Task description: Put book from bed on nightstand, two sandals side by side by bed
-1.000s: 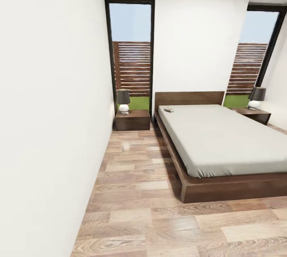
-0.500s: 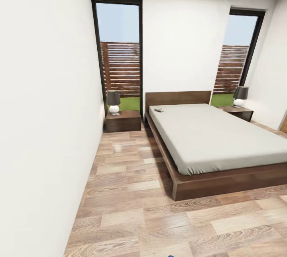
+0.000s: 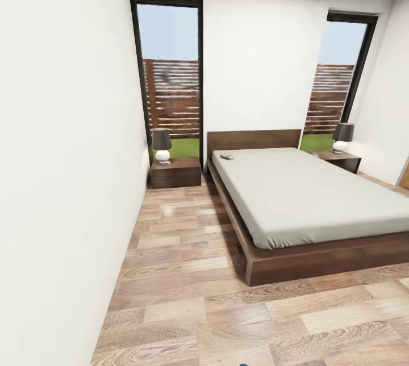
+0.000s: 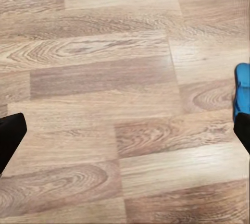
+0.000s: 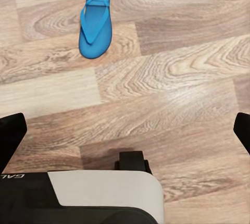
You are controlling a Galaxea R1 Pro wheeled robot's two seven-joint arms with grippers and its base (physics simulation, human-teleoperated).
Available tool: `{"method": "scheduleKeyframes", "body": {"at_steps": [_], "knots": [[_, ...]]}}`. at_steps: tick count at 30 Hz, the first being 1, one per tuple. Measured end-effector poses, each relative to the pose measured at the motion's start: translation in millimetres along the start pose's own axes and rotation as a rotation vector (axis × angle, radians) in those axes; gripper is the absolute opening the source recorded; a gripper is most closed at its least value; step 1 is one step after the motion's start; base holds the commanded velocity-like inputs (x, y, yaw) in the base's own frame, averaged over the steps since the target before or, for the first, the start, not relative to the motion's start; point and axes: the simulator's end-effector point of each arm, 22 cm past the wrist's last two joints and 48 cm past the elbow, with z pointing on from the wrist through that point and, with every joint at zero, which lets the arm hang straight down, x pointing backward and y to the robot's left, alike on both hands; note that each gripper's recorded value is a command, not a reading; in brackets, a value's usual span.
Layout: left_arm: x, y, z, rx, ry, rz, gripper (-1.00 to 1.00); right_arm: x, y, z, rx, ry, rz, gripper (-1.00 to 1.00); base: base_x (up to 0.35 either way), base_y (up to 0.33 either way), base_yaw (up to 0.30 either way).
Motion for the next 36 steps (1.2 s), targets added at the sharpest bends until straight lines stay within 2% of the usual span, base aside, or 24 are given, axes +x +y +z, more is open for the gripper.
{"method": "scheduleKeyframes", "body": {"at_steps": [4, 8, 9, 10, 13, 15, 17, 20, 24, 31, 33, 36], "knots": [[-46.2, -4.5, 11.7, 0.006, -0.047, -0.001, 1.00, -0.2, -0.4, 0.0, 0.001, 0.000, 0.000, 1.00, 0.000, 0.000, 0.000], [-96.6, -17.7, 29.5, 0.042, -0.033, -0.002, 1.00, -0.3, -0.5, 0.1, 0.001, 0.000, 0.000, 1.00, 0.000, 0.000, 0.000], [-123.3, -32.6, 36.4, 0.102, -0.026, -0.002, 1.00, 0.2, -0.5, 0.0, 0.001, 0.000, 0.000, 1.00, 0.000, 0.000, 0.000], [-151.2, -45.8, 40.1, 0.159, -0.042, -0.006, 1.00, 0.1, -0.5, 0.0, 0.001, 0.000, 0.000, 1.00, 0.000, 0.000, 0.000], [-190.6, -73.6, 38.7, 0.291, -0.073, -0.027, 1.00, 0.1, -0.4, 0.0, 0.001, 0.000, 0.000, 1.00, 0.000, 0.000, 0.000], [-224.0, -92.9, 33.3, 0.392, -0.112, -0.061, 1.00, -0.2, -0.8, 0.0, 0.001, 0.000, 0.000, 1.00, 0.000, 0.000, 0.000], [-241.9, -96.7, 30.3, 0.431, -0.134, -0.096, 1.00, -0.2, -1.2, 0.1, 0.002, 0.000, 0.000, 1.00, 0.000, 0.000, 0.000], [-248.7, -91.3, 29.5, 0.455, -0.117, -0.160, 1.00, -0.1, -1.4, 0.0, 0.002, 0.000, 0.000, 1.00, 0.000, 0.000, 0.000], [-243.3, -86.2, 31.8, 0.448, -0.081, -0.199, 1.00, -1.0, -1.1, 0.1, 0.001, -0.002, -0.001, 1.00, 0.000, 0.000, 0.000], [-238.1, -81.3, 34.5, 0.430, -0.062, -0.216, 1.00, -24.1, -0.9, 0.1, 0.008, -0.041, -0.009, 1.00, 0.000, 0.000, 0.000], [-238.0, -81.1, 34.6, 0.429, -0.061, -0.219, 1.00, -49.3, -0.6, -0.1, 0.012, -0.069, -0.007, 1.00, 0.000, 0.000, 0.000], [-238.0, -81.1, 34.6, 0.429, -0.061, -0.221, 1.00, -87.5, 1.6, 1.9, 0.012, -0.057, -0.002, 1.00, 0.000, 0.000, 0.000]]}}
